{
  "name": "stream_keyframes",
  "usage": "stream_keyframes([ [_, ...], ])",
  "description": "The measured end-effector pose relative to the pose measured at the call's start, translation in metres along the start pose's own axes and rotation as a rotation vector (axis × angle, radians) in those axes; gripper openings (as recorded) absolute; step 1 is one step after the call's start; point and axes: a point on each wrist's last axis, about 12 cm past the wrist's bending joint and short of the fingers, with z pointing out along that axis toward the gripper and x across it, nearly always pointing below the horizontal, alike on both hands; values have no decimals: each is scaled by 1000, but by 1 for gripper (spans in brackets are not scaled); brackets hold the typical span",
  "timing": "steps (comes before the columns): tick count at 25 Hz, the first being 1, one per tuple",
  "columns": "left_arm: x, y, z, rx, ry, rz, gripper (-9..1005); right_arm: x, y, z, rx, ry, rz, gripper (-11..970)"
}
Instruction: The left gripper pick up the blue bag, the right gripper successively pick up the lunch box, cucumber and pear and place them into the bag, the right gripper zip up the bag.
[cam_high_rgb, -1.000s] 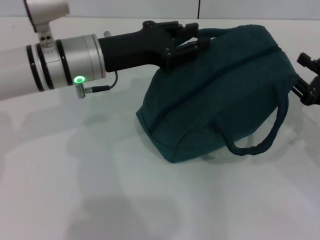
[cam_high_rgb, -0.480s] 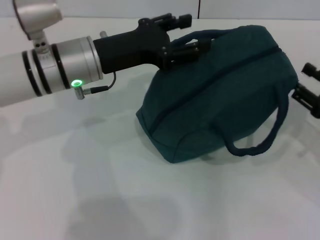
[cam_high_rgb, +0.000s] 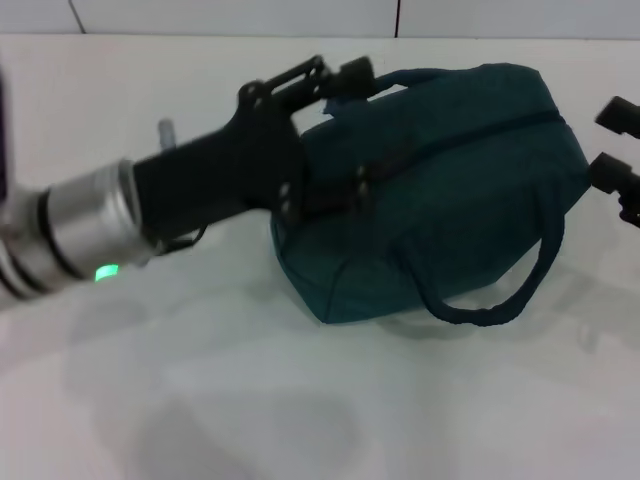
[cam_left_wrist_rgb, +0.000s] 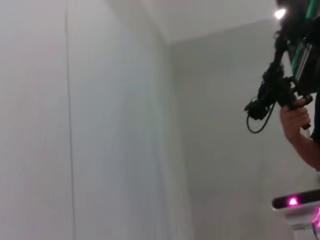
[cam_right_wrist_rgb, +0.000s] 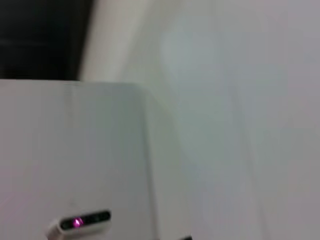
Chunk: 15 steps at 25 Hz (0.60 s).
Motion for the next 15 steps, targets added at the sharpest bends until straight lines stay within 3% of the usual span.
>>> stream_keyframes([
  [4, 8, -17, -16, -32, -33, 43, 739, -2, -1, 14, -85, 6, -8, 589],
  [15, 16, -33, -43, -68, 25, 73, 737, 6, 4, 38, -221, 85, 6, 589],
])
